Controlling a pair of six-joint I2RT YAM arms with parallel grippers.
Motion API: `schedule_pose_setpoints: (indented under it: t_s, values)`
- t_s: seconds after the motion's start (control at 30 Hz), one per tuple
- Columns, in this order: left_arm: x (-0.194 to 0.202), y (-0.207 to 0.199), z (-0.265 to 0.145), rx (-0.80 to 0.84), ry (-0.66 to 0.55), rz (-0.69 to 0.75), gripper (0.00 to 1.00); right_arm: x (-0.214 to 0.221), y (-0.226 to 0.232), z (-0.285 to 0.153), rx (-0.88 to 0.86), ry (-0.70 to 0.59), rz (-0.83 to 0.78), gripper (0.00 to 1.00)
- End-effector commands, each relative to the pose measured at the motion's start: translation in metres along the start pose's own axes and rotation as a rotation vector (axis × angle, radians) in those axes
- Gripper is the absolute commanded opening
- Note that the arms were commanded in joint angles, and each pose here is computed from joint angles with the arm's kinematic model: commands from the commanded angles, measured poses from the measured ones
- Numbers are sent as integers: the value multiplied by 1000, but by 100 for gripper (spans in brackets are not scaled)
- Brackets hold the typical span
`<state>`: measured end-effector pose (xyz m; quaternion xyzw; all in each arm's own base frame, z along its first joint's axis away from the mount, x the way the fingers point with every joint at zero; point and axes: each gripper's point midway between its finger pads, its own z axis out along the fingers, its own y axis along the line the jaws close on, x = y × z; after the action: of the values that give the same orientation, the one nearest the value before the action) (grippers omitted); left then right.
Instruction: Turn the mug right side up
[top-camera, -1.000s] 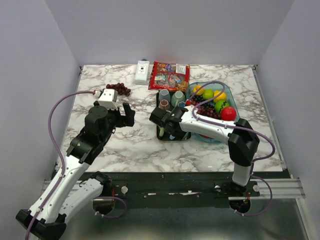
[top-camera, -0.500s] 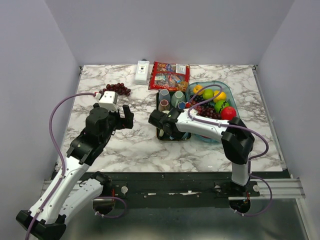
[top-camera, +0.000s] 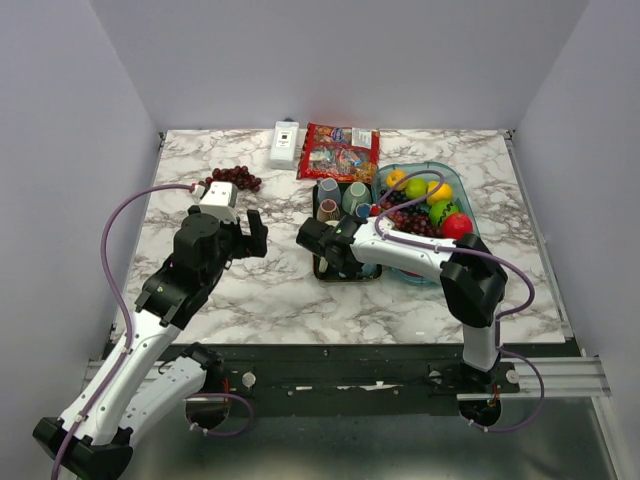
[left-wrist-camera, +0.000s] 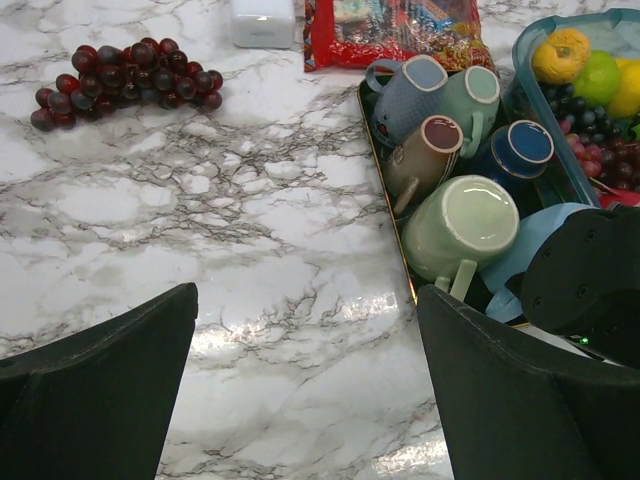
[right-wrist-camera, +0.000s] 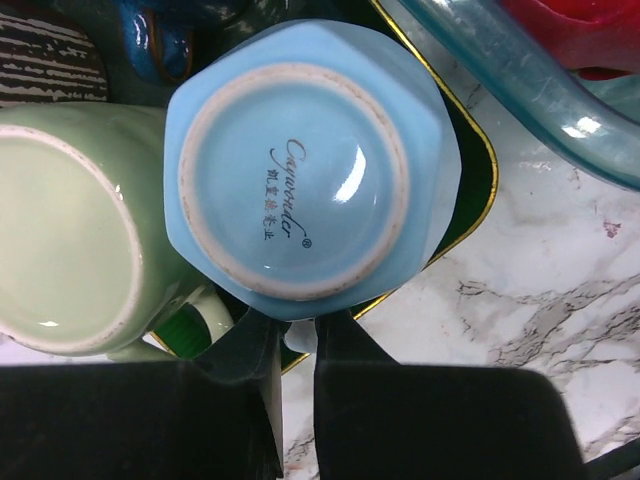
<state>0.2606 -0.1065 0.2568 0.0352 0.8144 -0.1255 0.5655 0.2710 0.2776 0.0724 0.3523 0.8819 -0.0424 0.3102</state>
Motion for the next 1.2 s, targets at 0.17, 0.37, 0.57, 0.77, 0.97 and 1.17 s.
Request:
schedule_pose_setpoints:
  t_s: [0.17,0.37,0.57,0.77,0.97,1.17]
  values:
    - [-3,4,-4,-18,-16,0,99,-11,-2,4,8,-44,-17,1]
    - [-3,0,-6,0,-16,-17,99,-38,1,-22,-58,-108,-3,0]
    - [-5,-7,-7,37,-19,-39,99,-73,-5,-68,-158,-158,31,0]
    - [-11,-23,-7,112,-17,-78,99,-102,-2,-112,-328,-151,35,0]
    - [-24,-42,-9,195,-25,-131,99,-124,27,-166,-693,-154,49,1]
    - [-38,-76,-11,357,-16,-179,99,-152,37,-229,-1032,-214,43,0]
